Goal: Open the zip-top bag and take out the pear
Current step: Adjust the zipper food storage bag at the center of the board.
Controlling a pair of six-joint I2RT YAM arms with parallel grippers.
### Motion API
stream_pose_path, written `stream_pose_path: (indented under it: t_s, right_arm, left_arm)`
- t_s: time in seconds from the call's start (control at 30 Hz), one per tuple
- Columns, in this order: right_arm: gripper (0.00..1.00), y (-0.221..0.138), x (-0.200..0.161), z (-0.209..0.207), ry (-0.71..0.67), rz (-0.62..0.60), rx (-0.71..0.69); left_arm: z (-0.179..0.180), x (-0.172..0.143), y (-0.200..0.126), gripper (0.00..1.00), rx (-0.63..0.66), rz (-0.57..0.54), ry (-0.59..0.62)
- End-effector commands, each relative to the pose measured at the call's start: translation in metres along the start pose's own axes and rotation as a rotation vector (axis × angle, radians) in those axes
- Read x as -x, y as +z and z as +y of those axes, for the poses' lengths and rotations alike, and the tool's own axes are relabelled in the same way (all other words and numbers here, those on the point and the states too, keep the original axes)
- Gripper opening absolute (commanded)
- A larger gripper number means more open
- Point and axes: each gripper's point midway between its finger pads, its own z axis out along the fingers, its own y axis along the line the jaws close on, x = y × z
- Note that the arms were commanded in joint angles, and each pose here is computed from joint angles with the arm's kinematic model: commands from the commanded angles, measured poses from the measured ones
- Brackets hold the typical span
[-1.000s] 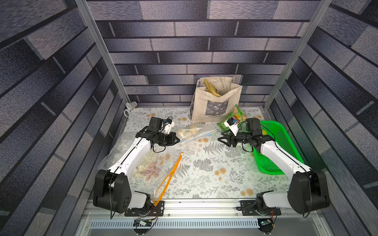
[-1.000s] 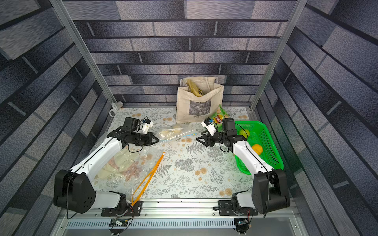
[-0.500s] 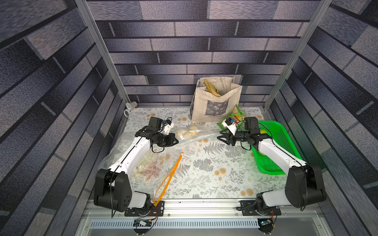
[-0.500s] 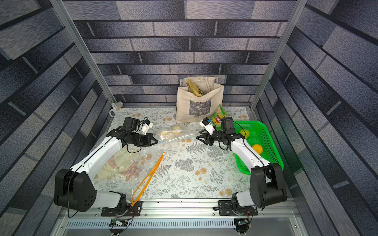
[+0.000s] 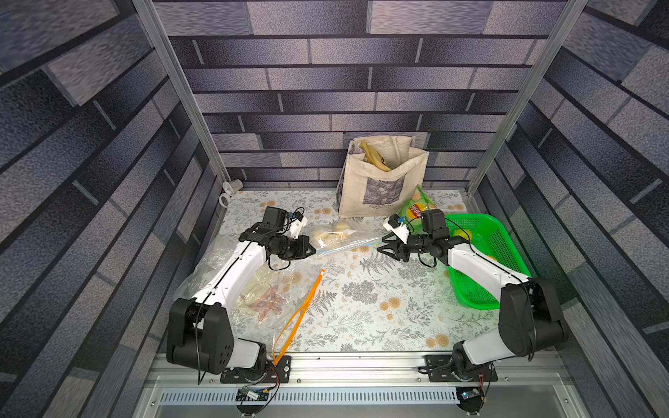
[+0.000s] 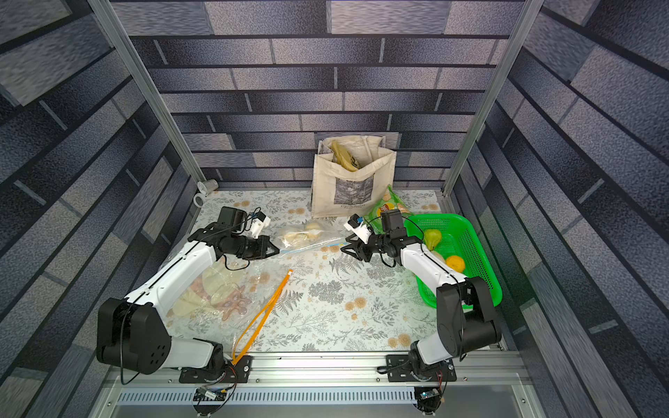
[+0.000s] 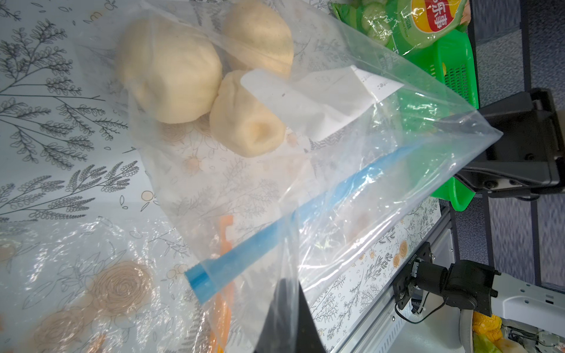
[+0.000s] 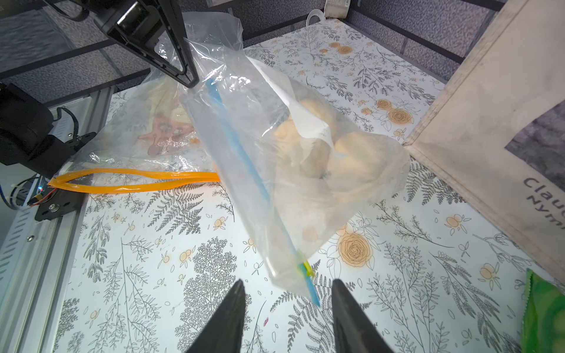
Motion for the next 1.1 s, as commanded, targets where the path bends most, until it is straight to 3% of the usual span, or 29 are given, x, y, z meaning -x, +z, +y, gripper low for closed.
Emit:
stream_pose_path:
  t_s: [0.0,0.33,0.53,0.67,0.77,0.87,1.07]
  right_arm:
    - [0.46,0.004,0.016,0.002,-0.043,-0.04,0.027]
    - [0.36,0.0,0.019,0.008,-0.029,-0.041,0.049]
    - [0.12,-0.001,0.021,0.014,0.017,-0.047,0.076]
    - [0.02,-0.005,0.026,0.022,0.076,-0.049,0.115]
    - [0.0,-0.012,0.034,0.032,0.155,-0.061,0.153]
    - [0.0,-0.015,0.047,0.038,0.3,-0.077,0.188]
    - [0.0,-0.004,0.048,0.041,0.662,-0.005,0.228]
  left_arm:
    - [0.0,0.007,-0.002,0.06,0.0,-0.004,0.024]
    - [0.001,0.006,-0.005,0.08,0.013,-0.005,0.024]
    - [0.002,0.007,-0.006,0.13,0.019,-0.012,0.023]
    - [0.002,0.011,-0.009,0.34,0.027,-0.034,0.017]
    - [0.001,0.014,-0.014,0.56,0.038,-0.058,0.023]
    - [0.0,0.017,-0.021,0.64,0.063,-0.102,0.028]
    - [0.001,0.029,-0.044,0.71,0.145,-0.2,0.021]
